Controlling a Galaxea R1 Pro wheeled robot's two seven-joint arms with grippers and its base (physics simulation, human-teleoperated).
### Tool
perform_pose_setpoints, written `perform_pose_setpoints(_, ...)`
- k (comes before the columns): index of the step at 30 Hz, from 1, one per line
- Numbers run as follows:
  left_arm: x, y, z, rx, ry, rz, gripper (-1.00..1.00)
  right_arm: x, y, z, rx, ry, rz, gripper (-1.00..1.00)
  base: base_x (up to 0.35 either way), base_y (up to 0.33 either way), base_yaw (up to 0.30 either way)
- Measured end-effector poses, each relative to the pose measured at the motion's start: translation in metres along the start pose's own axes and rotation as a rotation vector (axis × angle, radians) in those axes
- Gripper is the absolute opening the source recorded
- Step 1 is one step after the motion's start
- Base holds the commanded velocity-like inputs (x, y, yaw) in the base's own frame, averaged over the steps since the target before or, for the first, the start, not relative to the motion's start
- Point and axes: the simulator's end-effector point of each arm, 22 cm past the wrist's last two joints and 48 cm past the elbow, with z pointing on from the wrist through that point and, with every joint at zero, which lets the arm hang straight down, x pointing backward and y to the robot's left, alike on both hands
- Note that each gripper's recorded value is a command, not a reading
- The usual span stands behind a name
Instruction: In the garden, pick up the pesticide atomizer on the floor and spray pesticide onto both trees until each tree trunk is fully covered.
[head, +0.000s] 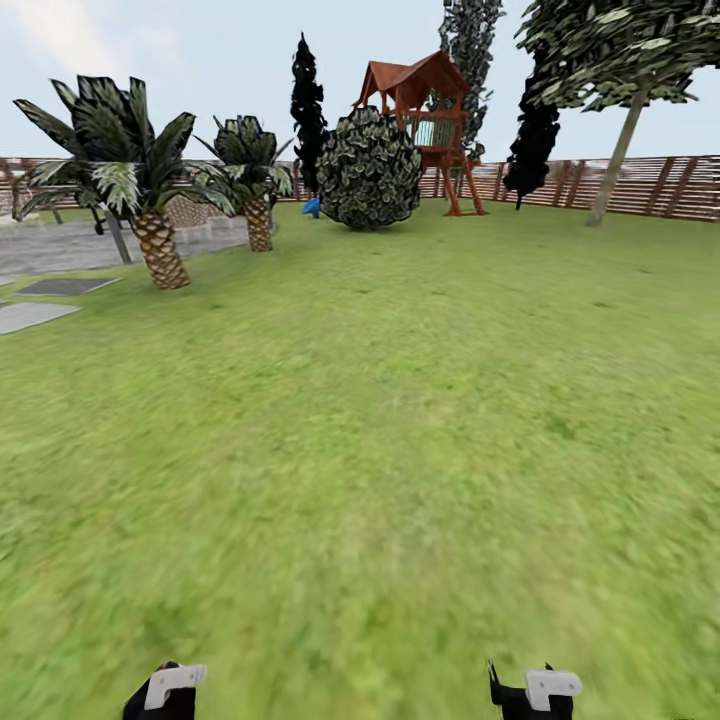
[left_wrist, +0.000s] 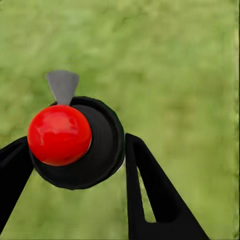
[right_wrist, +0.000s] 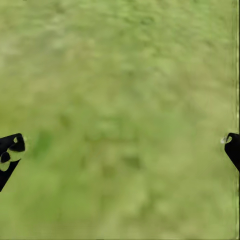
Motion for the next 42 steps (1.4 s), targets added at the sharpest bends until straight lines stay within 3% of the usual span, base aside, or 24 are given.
perform_pose_setpoints(42,-0.0002,0.0011,0.0001,-0.001,0.000,0.001,-1.00,-0.0008,0.0006,0.0005,-0.001,-0.001,0.002,1.00,0.238,-0.163,-0.300)
